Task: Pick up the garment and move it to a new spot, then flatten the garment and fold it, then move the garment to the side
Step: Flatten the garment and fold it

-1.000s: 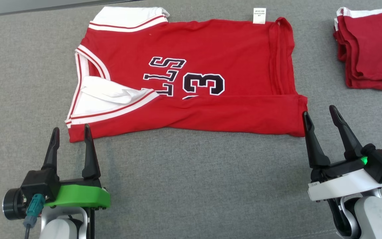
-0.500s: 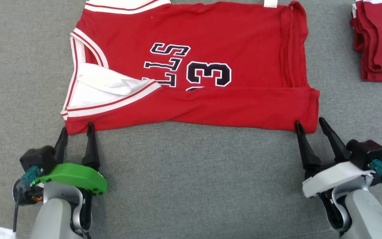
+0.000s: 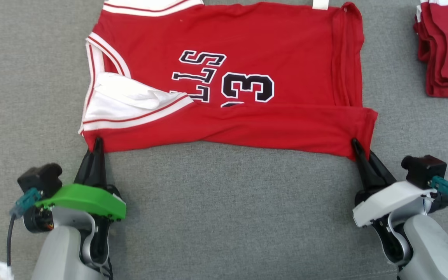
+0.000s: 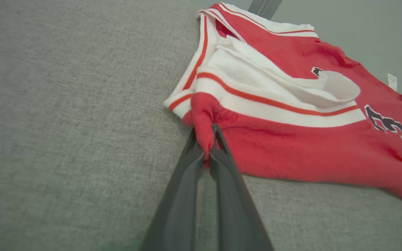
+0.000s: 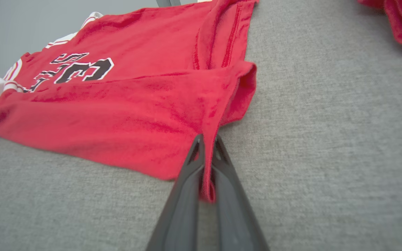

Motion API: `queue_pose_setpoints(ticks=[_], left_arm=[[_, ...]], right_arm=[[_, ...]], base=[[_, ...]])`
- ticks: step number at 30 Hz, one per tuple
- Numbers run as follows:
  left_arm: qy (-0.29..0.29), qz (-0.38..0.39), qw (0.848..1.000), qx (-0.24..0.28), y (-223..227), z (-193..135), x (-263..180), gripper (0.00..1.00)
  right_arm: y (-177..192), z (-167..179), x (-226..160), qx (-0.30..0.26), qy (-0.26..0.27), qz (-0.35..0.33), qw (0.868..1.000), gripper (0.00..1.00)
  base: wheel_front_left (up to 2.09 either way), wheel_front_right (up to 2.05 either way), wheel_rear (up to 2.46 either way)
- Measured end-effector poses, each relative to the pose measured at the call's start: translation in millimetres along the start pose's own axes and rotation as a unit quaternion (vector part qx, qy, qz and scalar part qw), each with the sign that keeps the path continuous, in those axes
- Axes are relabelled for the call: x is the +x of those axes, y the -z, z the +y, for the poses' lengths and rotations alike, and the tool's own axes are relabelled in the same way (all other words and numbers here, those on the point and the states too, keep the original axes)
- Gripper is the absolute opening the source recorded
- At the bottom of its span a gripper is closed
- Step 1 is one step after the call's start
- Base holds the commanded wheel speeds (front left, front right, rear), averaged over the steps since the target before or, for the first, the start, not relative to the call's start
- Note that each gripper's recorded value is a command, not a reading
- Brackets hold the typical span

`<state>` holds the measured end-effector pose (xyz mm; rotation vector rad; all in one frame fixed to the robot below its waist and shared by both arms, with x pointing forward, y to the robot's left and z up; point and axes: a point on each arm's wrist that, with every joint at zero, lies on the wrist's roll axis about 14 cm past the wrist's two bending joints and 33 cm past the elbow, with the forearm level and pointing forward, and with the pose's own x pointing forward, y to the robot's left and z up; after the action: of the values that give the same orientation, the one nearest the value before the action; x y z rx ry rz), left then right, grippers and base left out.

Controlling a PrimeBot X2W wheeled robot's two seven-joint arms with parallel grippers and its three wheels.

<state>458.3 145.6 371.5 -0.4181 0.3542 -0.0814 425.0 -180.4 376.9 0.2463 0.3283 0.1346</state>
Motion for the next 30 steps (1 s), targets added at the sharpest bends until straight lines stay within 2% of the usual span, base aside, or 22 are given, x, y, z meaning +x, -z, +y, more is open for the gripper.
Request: queue_pose_setpoints(ticks=[9,18,25,26,27,28,29,30], left_arm=[[-0.015,-0.028,0.999,-0.016,-8.1,7.8,-44.7,0.00],[-0.068,0.020,0.997,-0.037,9.4,27.3,-105.1,0.00],[-0.083,0.071,0.992,-0.056,29.6,27.1,-133.9,0.00],[-0.083,0.073,0.992,-0.055,30.1,26.0,-134.7,0.34],[-0.083,0.072,0.993,-0.049,28.9,25.2,-134.5,1.00],[-0.082,0.069,0.993,-0.039,26.6,24.6,-133.7,1.00],[-0.084,0.059,0.994,-0.030,22.0,24.6,-132.2,1.00],[-0.089,0.044,0.995,-0.021,15.3,25.7,-130.8,1.00]], right_arm=[[-14.4,7.1,-28.6,-0.029,-0.025,-0.008,0.999,0.00],[8.3,4.0,-71.3,-0.026,-0.012,0.041,0.999,0.00],[21.8,4.8,-90.5,-0.014,-0.002,0.061,0.998,0.00],[20.5,4.6,-91.2,-0.014,-0.001,0.058,0.998,0.00],[18.8,4.5,-91.9,-0.014,0.000,0.054,0.998,0.32],[16.6,5.1,-92.0,-0.015,0.000,0.050,0.999,0.72],[13.7,5.5,-92.0,-0.018,0.000,0.043,0.999,1.00],[8.7,5.2,-91.4,-0.018,0.000,0.031,0.999,1.00]], base=[[0.00,0.00,0.00],[0.00,0.00,0.00],[0.00,0.00,0.00],[0.00,0.00,0.00],[0.00,0.00,0.00],[0.00,0.00,0.00],[0.00,0.00,0.00],[0.00,0.00,0.00]])
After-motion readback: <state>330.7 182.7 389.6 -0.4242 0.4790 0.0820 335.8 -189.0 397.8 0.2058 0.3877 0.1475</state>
